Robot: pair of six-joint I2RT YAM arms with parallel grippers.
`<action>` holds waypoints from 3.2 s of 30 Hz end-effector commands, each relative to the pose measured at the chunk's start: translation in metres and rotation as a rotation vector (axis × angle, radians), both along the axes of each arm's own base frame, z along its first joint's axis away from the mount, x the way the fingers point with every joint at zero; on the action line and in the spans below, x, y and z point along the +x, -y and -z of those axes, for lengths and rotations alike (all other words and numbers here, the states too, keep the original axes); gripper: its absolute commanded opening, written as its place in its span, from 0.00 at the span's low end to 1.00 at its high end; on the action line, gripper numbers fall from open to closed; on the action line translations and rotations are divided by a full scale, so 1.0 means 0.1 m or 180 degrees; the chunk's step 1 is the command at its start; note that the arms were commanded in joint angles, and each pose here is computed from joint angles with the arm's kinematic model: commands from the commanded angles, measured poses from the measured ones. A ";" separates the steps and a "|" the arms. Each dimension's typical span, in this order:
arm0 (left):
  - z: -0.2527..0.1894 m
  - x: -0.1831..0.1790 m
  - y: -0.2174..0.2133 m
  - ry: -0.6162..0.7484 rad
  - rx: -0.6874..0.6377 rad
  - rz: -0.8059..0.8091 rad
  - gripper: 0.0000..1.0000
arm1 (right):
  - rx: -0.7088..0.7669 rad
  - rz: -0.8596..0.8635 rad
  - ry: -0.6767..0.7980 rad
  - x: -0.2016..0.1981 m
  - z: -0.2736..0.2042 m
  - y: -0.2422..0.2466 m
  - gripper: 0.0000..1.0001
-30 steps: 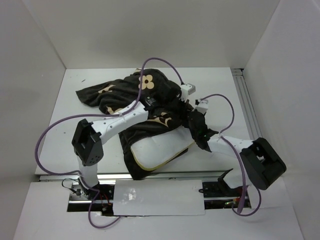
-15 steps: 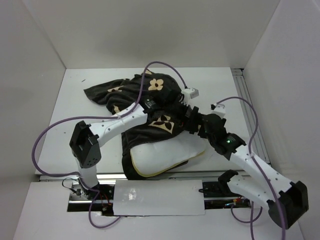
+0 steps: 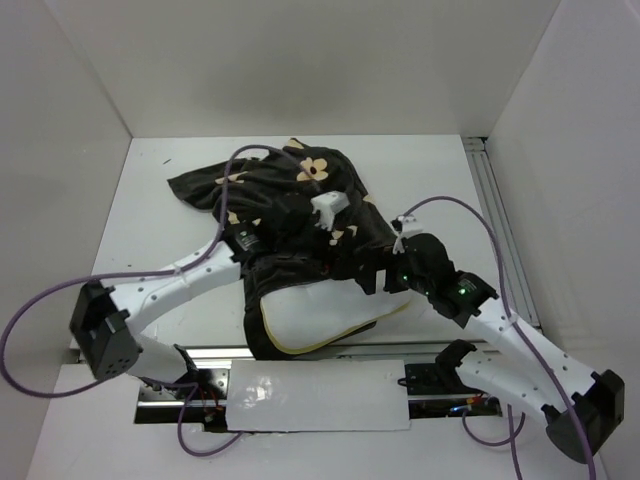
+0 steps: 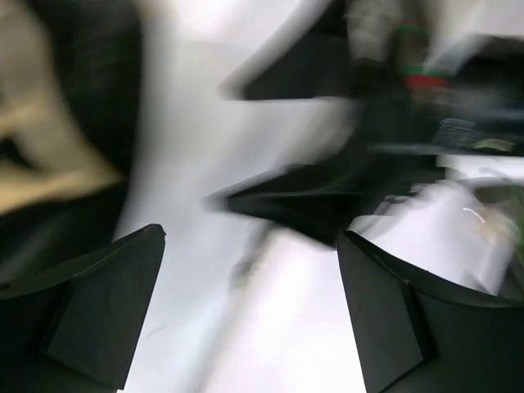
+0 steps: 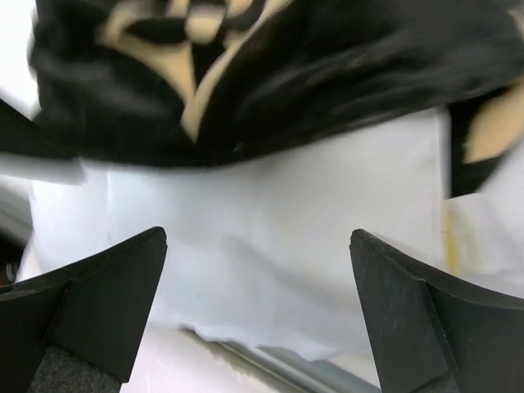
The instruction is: Put the pillow into the pillowcase
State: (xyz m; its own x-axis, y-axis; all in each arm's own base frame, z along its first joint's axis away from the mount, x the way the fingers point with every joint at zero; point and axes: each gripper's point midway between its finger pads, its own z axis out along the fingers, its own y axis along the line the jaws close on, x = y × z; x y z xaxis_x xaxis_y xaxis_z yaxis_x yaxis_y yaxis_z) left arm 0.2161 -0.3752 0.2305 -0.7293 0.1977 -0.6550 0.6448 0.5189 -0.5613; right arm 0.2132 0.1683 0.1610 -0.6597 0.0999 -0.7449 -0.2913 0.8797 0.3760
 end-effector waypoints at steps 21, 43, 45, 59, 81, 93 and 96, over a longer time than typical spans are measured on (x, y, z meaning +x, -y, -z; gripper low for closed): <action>1.38 1.41 -1.04 -0.0625 0.0521 -0.1225 0.74 | -0.0131 0.0293 0.0229 1.61 0.42 0.01 1.00; 1.52 0.01 -2.20 -0.0586 0.0479 -0.2303 1.00 | -0.1222 -0.1535 0.0846 -0.21 0.20 -1.29 1.00; 1.62 -0.06 -2.22 -0.0657 0.0471 -0.2342 1.00 | -0.1478 -0.1688 0.0960 -0.28 0.31 -1.52 1.00; 1.90 -0.10 -2.12 -0.0709 0.0460 -0.2079 0.91 | -0.1531 -0.1805 0.0407 -0.13 1.10 -1.48 0.69; 1.15 0.04 -1.67 -0.0321 0.0510 -0.1699 0.00 | -0.0223 -0.1094 0.1415 0.01 -0.29 -1.54 0.00; -0.43 -0.62 -1.31 0.0366 -0.0203 -0.0866 0.00 | 0.0226 0.0318 0.2907 0.70 -1.60 -1.71 0.00; -0.46 -0.81 -1.13 0.0282 -0.0222 -0.0498 0.00 | 0.0091 0.0458 0.2955 0.96 -1.66 -1.82 0.00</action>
State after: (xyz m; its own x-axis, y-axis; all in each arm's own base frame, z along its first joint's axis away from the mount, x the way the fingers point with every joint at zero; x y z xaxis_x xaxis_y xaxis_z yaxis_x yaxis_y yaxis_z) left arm 0.1775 -0.2296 0.2552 -0.6657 -0.0817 -0.7417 0.4525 0.7461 -0.4884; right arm 0.2747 0.3587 0.2500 0.0594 -0.0085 -0.9982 -0.5065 0.8614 -0.0375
